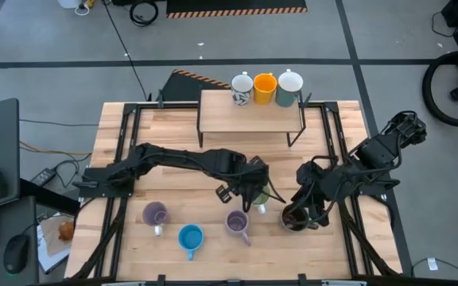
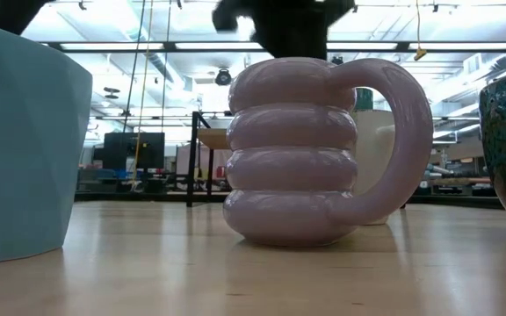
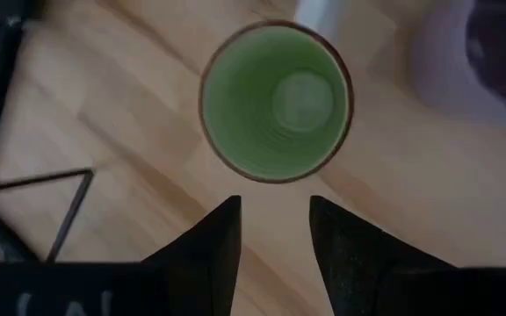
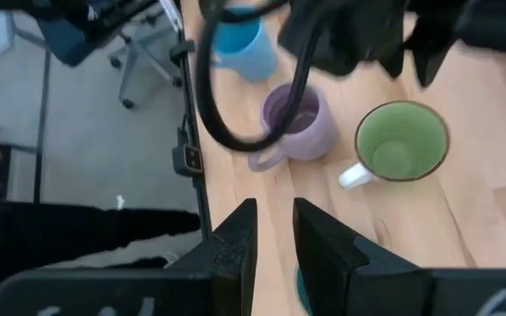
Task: Place coffee mugs
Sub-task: Put the green mug on the shelf
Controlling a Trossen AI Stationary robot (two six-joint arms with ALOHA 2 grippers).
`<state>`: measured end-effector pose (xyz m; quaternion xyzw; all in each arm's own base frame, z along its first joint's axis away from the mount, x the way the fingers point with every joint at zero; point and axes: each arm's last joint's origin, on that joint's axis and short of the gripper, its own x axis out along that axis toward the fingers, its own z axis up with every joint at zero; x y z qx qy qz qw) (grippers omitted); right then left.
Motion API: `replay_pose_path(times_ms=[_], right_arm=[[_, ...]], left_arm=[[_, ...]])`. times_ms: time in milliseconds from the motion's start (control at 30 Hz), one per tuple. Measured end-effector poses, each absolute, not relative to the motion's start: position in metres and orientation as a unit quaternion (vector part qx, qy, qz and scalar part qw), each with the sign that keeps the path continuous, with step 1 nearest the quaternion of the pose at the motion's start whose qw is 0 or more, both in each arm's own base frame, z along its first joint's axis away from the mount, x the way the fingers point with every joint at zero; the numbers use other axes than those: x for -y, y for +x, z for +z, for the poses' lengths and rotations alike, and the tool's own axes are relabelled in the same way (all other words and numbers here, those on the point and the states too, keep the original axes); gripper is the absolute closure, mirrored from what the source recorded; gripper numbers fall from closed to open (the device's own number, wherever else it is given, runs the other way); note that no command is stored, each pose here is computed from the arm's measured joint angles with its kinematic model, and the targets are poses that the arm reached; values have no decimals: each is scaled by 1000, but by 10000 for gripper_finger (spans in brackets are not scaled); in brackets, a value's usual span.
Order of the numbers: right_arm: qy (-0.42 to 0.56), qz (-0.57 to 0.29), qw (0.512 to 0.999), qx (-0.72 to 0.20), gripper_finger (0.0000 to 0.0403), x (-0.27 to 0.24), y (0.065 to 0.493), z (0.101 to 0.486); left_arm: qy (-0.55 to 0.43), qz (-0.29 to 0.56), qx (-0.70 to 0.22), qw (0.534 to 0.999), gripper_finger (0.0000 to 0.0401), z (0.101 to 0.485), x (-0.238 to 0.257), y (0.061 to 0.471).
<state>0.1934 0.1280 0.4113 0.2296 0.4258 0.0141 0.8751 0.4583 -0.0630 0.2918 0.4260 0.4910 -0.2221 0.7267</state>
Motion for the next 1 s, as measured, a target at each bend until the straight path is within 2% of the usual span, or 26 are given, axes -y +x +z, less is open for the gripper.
replay_pose_path(times_ms=[200, 267, 467, 533, 867, 1000], right_arm=[[255, 18, 881, -398, 321, -117, 179, 424], [263, 17, 883, -387, 321, -114, 174, 428], [268, -10, 900, -345, 321, -104, 164, 436], [267, -15, 903, -337, 321, -102, 163, 437], [260, -6, 908, -329, 321, -103, 164, 439], [255, -3, 910, -328, 321, -103, 164, 439]], left_arm=[[457, -295, -459, 703, 259, 282, 61, 464], [448, -314, -447, 708, 259, 280, 60, 467], [477, -319, -440, 691, 259, 267, 57, 476], [483, -332, -451, 673, 259, 261, 56, 475], [529, -351, -462, 619, 259, 251, 54, 474], [538, -356, -458, 612, 259, 251, 51, 475]])
